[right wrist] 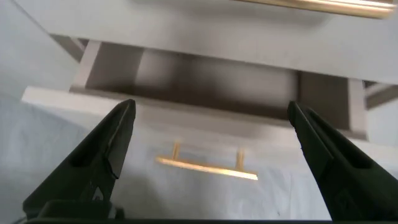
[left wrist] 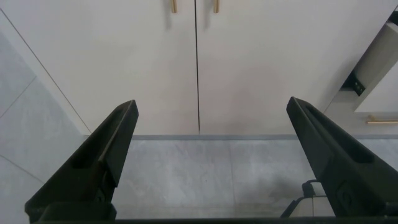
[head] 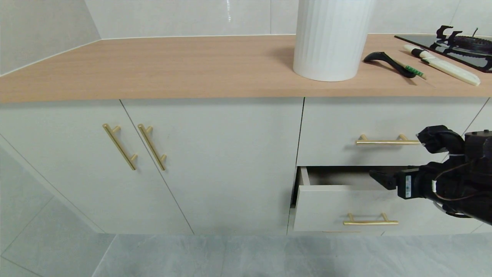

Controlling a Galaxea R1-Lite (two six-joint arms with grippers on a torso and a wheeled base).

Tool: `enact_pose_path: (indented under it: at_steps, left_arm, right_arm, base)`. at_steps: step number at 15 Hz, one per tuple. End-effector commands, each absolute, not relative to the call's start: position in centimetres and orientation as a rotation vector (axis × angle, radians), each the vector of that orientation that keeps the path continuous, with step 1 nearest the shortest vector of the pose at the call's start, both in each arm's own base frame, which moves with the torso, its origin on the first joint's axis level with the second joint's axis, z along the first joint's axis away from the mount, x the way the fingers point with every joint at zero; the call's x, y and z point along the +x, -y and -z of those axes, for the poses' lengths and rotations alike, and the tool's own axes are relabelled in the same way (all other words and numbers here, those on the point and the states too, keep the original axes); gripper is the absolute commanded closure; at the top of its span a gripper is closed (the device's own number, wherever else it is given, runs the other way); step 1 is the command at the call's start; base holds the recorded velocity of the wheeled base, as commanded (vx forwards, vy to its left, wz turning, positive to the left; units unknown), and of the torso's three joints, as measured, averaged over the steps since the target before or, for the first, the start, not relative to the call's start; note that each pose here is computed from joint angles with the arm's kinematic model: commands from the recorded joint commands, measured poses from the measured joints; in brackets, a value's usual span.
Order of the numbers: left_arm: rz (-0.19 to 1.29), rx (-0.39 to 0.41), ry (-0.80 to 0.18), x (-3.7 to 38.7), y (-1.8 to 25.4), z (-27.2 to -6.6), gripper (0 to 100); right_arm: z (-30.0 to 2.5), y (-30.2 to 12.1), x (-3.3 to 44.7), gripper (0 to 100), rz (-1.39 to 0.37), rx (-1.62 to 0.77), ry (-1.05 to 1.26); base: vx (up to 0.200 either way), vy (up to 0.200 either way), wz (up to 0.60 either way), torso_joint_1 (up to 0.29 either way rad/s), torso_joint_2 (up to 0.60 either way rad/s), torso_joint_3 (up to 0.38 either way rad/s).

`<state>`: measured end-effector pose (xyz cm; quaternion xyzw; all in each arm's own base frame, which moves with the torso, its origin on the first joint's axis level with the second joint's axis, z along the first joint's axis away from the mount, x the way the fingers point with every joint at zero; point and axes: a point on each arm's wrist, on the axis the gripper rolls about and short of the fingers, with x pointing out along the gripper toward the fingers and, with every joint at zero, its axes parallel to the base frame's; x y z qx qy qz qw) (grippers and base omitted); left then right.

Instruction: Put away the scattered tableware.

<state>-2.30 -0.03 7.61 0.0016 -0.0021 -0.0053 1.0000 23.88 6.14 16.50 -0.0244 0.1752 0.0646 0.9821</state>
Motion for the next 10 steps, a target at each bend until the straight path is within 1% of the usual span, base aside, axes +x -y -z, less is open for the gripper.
enact_pose_path:
  at_steps: [1, 2, 4, 10]
  left_arm:
    - [0.011, 0.003, 0.003, -2.3, 0.0, -7.6, 0]
    - [0.011, 0.003, 0.003, -2.3, 0.0, -7.6, 0]
    - [0.011, 0.003, 0.003, -2.3, 0.0, -7.6, 0]
    - [0.011, 0.003, 0.003, -2.3, 0.0, -7.6, 0]
  right_arm:
    - [-12.4, -7.1, 26.6, 0, -0.067, -0.068, -0.397]
    - [-11.8, -7.2, 27.2, 0, -0.034, -0.068, -0.368]
    - [-11.5, -7.3, 27.7, 0, -0.022, -0.049, -0.341]
    - [-10.6, -7.7, 28.1, 0, -0.027, -0.038, -0.362]
  base:
    - [0.0, 0.0, 0.0, 0.0, 0.0, 0.0]
    - [0.0, 0.0, 0.0, 0.0, 0.0, 0.0]
    - [0.0, 0.0, 0.0, 0.0, 0.0, 0.0]
    - [0.0, 0.0, 0.0, 0.0, 0.0, 0.0]
